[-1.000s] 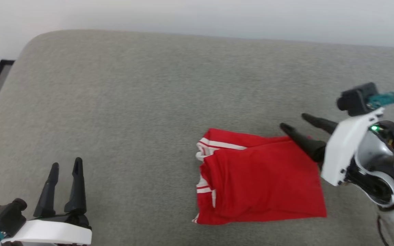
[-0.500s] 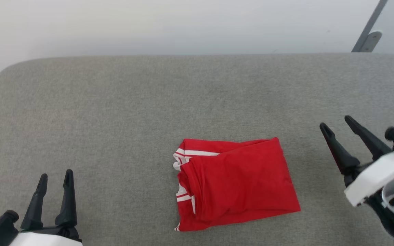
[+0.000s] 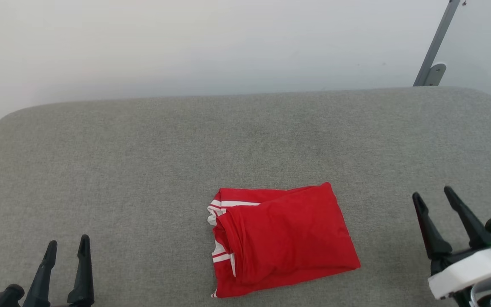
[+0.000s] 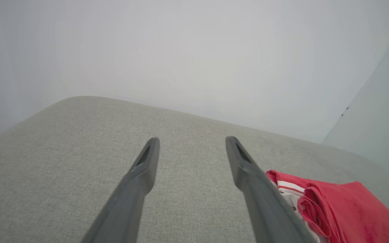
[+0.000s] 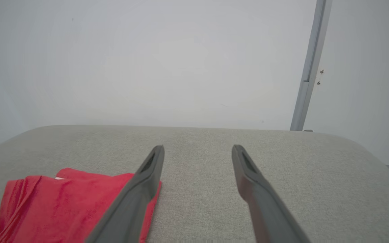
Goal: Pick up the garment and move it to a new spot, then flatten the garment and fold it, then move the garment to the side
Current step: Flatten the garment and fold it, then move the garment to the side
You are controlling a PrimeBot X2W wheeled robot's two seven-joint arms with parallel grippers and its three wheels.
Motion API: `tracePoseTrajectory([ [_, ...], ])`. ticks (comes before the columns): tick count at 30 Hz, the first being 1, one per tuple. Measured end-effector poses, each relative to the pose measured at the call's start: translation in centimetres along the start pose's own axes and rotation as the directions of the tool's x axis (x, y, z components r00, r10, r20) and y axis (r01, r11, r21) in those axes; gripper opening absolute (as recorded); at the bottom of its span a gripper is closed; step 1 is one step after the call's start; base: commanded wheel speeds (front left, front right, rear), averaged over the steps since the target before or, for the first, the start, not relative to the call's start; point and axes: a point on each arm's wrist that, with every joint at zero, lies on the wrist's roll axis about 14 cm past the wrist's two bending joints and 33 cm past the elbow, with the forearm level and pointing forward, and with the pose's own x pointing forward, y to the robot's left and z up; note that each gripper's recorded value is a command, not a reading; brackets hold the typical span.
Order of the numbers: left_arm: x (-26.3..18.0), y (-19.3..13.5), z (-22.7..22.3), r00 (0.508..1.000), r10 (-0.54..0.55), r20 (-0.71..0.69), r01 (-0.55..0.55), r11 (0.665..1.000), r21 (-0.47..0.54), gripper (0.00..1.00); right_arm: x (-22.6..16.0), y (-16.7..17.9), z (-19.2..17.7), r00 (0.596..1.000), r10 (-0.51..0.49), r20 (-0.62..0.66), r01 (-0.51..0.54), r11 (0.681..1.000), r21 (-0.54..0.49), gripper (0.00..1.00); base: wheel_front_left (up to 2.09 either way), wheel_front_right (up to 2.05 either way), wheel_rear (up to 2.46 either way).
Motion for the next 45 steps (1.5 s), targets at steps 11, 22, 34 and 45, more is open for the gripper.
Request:
tracePoseTrajectory([
  [11,-0.4,-0.4,-0.1,1.000,-0.007,0.001,0.007,1.000,0.014,1.00,-2.0,-0.6,-0.9,0.998,-0.068,0.007,0.067,0.997,0.030,1.00,0.00,0.00,0.00],
  [22,-0.6,-0.6,-0.2,1.000,-0.009,-0.002,0.009,1.000,0.011,1.00,-2.9,-0.7,-1.1,0.995,-0.100,0.015,0.099,0.994,0.048,1.00,0.00,0.00,0.00],
  [34,-0.9,-0.7,-0.4,1.000,-0.009,-0.006,0.009,1.000,0.005,1.00,-2.9,-0.3,-1.4,0.995,-0.095,0.009,0.094,0.994,0.055,1.00,0.00,0.00,0.00],
  [45,-0.9,-0.5,-0.4,1.000,0.002,-0.004,-0.001,1.000,0.004,1.00,-0.9,2.5,-4.2,0.986,0.031,-0.165,-0.011,0.992,0.124,1.00,0.00,0.00,0.00],
])
